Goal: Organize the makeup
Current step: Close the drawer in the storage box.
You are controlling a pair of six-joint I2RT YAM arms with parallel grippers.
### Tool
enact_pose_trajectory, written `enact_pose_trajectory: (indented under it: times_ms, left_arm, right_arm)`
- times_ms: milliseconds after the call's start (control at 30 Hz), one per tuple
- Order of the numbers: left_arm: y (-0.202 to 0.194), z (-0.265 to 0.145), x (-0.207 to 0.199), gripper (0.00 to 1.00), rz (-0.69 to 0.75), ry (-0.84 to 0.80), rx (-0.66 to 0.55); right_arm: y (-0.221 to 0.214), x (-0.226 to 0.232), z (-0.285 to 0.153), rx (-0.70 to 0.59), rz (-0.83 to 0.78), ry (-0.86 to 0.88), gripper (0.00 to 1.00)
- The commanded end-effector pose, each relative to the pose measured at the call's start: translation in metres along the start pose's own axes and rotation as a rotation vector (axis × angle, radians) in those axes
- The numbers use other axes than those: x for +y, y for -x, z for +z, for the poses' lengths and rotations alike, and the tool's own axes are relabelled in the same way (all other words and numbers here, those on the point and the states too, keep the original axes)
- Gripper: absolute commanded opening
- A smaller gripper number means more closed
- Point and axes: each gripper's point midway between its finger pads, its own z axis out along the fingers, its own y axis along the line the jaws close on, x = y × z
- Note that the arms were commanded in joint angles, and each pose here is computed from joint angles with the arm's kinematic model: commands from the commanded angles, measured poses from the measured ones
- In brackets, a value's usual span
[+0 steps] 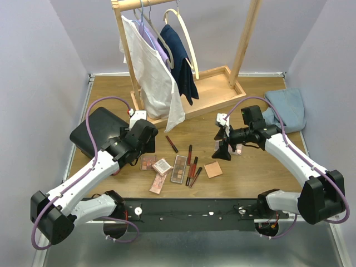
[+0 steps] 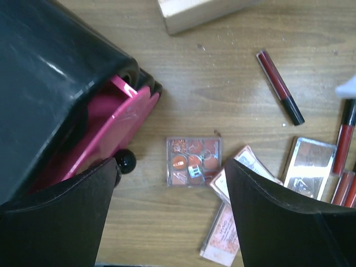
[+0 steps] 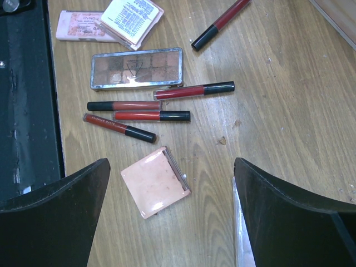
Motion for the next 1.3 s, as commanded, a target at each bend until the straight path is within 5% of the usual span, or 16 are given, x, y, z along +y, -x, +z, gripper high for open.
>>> enact_pose_trajectory:
  times_ms: [0, 867, 1267]
  left_arm:
    - [0.017, 0.01, 0.001, 0.87, -0.01, -0.01, -0.041]
    - [0.056, 0.002, 0.016, 0.9, 0.023, 0.035, -0.15]
    - [0.064, -0.037, -0.015, 0.9, 0.012, -0.242, -0.202]
  right_arm:
    - [-0.007, 0.004, -0.001, 0.003, 0.006, 0.009, 1.0]
    - [-0.005, 0.005, -0.002, -0.001, -0.002, 0.009, 1.0]
    - [0.004, 0.001, -0.007, -0.011, -0.044, -0.017, 1.0]
